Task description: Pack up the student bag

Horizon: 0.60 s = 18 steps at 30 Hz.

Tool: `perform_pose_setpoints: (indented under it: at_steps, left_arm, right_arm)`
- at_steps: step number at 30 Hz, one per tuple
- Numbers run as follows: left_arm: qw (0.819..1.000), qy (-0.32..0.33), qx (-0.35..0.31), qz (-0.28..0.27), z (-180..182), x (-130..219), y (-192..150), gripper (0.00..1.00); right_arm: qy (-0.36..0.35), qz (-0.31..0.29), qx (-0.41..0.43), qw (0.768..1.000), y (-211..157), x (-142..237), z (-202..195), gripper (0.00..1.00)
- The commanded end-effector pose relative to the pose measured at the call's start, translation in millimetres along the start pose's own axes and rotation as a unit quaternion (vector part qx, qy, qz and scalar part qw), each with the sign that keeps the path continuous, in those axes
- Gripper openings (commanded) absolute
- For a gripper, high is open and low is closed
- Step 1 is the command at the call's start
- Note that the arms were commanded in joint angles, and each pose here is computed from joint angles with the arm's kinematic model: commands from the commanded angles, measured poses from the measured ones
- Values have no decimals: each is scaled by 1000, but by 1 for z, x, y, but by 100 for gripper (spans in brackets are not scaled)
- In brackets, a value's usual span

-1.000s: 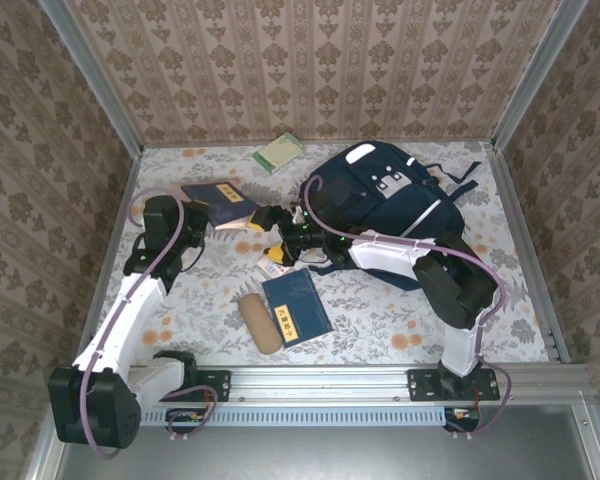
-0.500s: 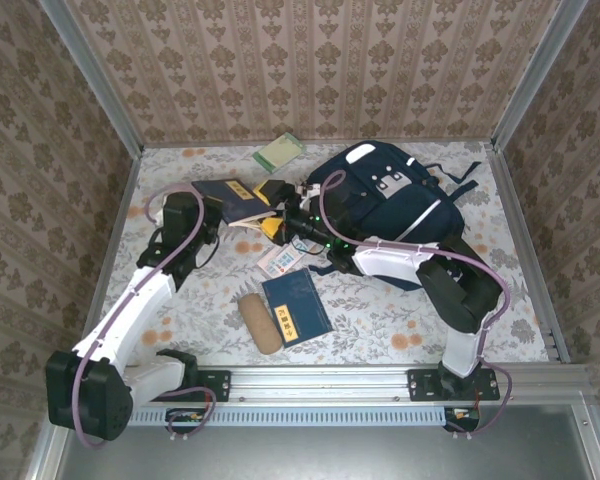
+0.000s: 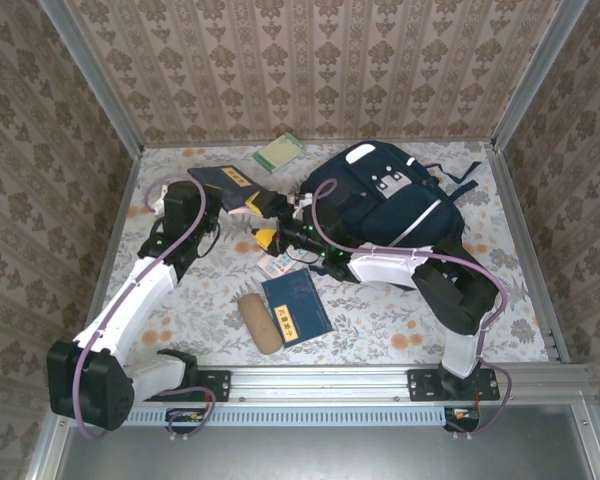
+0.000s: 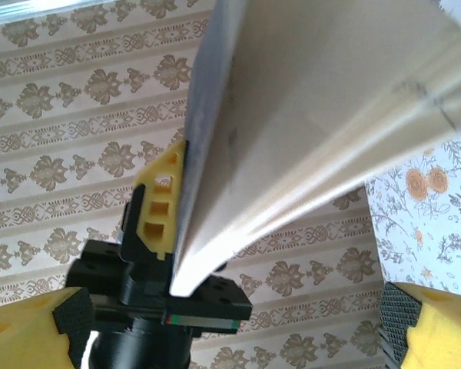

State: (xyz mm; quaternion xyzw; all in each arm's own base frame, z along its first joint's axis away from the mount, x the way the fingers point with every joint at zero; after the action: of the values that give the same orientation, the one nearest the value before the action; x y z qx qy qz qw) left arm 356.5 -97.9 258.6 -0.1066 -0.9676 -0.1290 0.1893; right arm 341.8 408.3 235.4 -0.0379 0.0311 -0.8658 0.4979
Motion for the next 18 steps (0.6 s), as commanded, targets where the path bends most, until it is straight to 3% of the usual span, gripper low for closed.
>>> perform_pose_setpoints:
  at_steps: [1,10,15,18]
  left_arm:
    - [999,-46,8,-12,-31,5,5,0]
    - [999,-34,-5,10,-17,11,-19,0]
    - [999,-21,-20,17,-7,15,-30,0]
    - [999,-18,-29,28,-5,15,-41,0]
  right_arm:
    - [30,4,-10,999,-2,-3,15,98]
    - [66,-33,11,997,33,-17,43,92]
    - [53,-54,31,997,47,-8,43,72]
    - [1,-51,58,997,47,-9,35,62]
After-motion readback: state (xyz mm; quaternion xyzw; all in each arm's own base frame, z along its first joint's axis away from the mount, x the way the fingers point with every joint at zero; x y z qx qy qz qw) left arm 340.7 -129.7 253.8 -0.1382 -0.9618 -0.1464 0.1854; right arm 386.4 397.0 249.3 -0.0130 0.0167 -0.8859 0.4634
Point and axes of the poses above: each hand's point on the last joint's axis, 136 mm out from that joint toward the fingers, its own x axis back along the fingers, its own z axis along the line the jaws close on, y = z × x, the point moved 2 cm from there along x, back along the fingers, and after that the axes turned 3 degrees about x, right-handed, at the moved point
